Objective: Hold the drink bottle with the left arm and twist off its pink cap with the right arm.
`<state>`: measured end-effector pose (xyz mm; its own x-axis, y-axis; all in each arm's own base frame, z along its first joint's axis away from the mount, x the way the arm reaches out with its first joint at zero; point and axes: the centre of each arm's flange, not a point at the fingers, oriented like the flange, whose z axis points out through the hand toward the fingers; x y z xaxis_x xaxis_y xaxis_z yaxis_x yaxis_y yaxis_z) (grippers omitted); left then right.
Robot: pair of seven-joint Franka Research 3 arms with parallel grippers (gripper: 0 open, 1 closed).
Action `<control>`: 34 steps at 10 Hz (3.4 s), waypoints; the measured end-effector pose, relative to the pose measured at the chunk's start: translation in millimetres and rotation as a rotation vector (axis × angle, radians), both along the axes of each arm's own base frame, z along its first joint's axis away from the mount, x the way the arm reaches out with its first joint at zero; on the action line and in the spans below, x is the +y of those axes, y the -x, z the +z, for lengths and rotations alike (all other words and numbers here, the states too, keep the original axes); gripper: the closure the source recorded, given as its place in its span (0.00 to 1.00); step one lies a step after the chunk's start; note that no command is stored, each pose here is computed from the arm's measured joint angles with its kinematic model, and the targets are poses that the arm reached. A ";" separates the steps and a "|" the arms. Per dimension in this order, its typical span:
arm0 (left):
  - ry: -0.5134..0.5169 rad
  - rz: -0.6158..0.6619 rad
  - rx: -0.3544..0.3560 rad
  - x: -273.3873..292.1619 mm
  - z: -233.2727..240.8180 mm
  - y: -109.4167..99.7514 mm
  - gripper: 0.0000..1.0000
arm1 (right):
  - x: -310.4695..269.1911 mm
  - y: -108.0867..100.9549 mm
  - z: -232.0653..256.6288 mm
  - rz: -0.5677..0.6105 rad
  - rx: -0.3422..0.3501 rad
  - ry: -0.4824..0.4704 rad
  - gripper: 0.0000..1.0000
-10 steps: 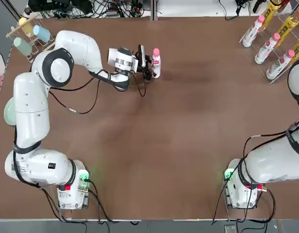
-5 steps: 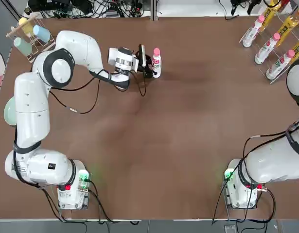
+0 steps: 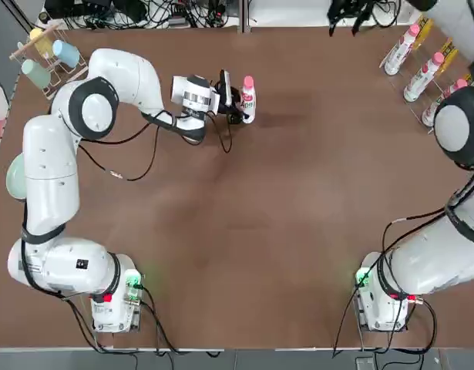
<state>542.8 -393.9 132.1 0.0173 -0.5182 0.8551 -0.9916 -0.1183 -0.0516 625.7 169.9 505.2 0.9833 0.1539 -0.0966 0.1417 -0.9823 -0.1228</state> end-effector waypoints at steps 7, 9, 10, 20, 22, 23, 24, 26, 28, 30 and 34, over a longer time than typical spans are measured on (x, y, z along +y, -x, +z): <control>-0.001 0.006 -0.001 -0.7 0.5 -1.1 0.40 | 193.9 36.2 -88.7 -0.127 -0.141 -0.059 0.05; -0.001 0.010 0.000 -0.7 0.6 -1.7 0.40 | 226.9 44.3 -116.8 -0.179 -0.117 -0.049 0.06; -0.001 0.012 -0.001 -0.7 0.7 -2.1 0.40 | 247.5 51.3 -118.8 -0.203 -0.114 -0.053 0.07; 0.000 0.026 0.003 -0.8 0.9 -3.5 0.40 | 298.1 58.5 -126.7 -0.367 -0.163 -0.007 0.21; 0.000 0.026 0.003 -0.9 1.0 -3.5 0.40 | 301.3 52.7 -124.1 -0.370 -0.173 -0.016 0.24; 0.000 0.026 0.003 -1.0 1.0 -3.5 0.40 | 302.7 51.5 -123.5 -0.374 -0.174 -0.018 0.24; 0.000 0.026 0.003 -1.0 0.9 -3.5 0.40 | 304.1 51.1 -125.0 -0.379 -0.172 -0.018 0.24; -0.004 0.030 0.000 -0.5 1.6 -4.8 0.40 | 307.2 53.4 -127.4 -0.385 -0.168 -0.015 0.27; -0.004 0.033 -0.001 -0.3 1.6 -5.6 0.40 | 311.3 57.1 -128.9 -0.392 -0.163 -0.012 0.36; -0.004 0.033 -0.001 -0.4 1.3 -5.8 0.40 | 317.2 62.1 -130.3 -0.384 -0.161 -0.011 0.37; 0.001 0.033 -0.002 -4.3 0.4 -6.7 0.40 | 315.9 60.9 -130.9 -0.405 -0.162 -0.007 0.40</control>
